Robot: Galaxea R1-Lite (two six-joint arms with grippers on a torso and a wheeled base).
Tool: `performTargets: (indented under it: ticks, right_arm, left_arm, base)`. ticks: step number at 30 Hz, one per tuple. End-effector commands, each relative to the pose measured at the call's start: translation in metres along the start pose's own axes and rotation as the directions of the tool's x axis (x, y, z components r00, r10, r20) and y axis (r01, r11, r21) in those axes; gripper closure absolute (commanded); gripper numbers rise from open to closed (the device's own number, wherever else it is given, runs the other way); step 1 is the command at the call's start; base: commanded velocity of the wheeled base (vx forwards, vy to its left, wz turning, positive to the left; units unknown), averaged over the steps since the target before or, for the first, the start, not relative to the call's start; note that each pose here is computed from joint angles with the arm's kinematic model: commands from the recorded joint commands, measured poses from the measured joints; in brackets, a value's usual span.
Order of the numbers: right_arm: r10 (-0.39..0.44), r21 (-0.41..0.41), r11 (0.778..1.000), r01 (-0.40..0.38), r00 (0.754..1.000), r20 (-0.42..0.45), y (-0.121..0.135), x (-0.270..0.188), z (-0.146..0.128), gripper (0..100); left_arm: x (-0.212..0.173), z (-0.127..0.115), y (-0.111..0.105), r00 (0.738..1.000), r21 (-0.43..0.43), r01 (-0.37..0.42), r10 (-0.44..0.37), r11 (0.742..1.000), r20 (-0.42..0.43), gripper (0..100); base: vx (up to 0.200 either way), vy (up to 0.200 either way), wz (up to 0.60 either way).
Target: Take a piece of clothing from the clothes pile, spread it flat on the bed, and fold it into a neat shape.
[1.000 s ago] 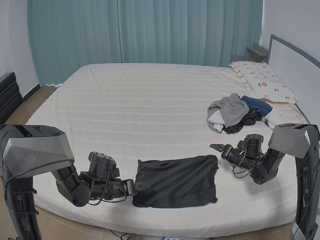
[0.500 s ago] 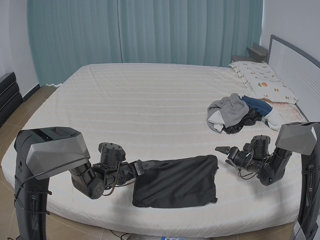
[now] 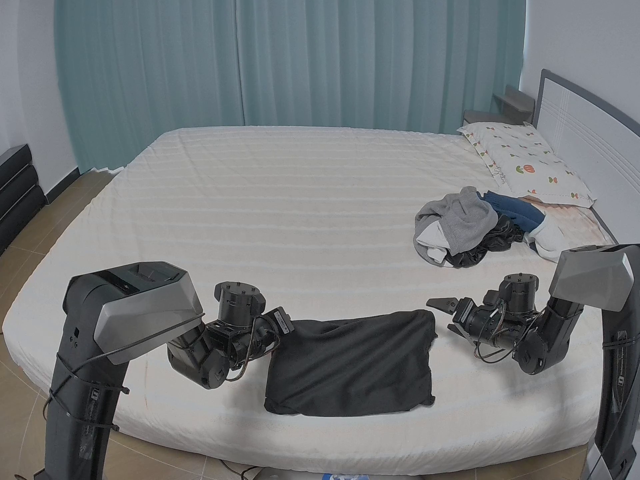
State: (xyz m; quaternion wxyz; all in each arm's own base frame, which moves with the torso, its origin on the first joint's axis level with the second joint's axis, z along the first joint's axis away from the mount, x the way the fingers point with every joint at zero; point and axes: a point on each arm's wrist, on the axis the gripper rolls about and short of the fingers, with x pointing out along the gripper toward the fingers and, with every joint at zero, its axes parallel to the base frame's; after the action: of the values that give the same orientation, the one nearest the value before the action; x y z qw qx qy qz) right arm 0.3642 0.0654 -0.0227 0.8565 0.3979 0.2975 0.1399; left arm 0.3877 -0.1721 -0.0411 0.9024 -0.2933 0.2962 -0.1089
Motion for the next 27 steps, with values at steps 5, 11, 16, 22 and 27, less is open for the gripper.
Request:
performTargets:
  ticks: [5, 11, 16, 22, 27]
  right_arm:
    - [-0.002, 0.0, 1.0, 0.002, 1.0, -0.002, 0.0, 0.0, -0.001, 0]
    - [0.001, -0.001, 1.0, -0.001, 1.0, 0.001, -0.001, -0.001, -0.002, 0]
    - [0.002, -0.002, 1.0, -0.002, 1.0, 0.002, -0.001, -0.001, -0.002, 0]
    - [-0.001, 0.0, 1.0, 0.001, 1.0, -0.001, -0.002, 0.0, -0.003, 0]
    - [-0.002, 0.0, 1.0, 0.002, 1.0, -0.002, -0.002, 0.0, -0.003, 0]
  left_arm:
    - [0.011, 0.004, 0.003, 0.999, -0.063, -0.017, 0.02, 0.998, 0.048, 100]
    - [0.011, 0.008, 0.004, 0.997, -0.078, -0.025, 0.031, 0.997, 0.072, 100]
    - [0.017, 0.015, 0.007, 0.99, -0.123, -0.049, 0.064, 0.991, 0.124, 100]
    - [0.018, 0.014, 0.007, 0.99, -0.122, -0.052, 0.067, 0.991, 0.125, 100]
    - [0.018, 0.014, 0.007, 0.99, -0.122, -0.058, 0.072, 0.991, 0.12, 100]
  base:
    - [0.0, 0.0, 0.0]
    - [0.0, 0.0, 0.0]
    - [0.0, 0.0, 0.0]
    - [0.0, 0.0, 0.0]
    - [0.0, 0.0, 0.0]
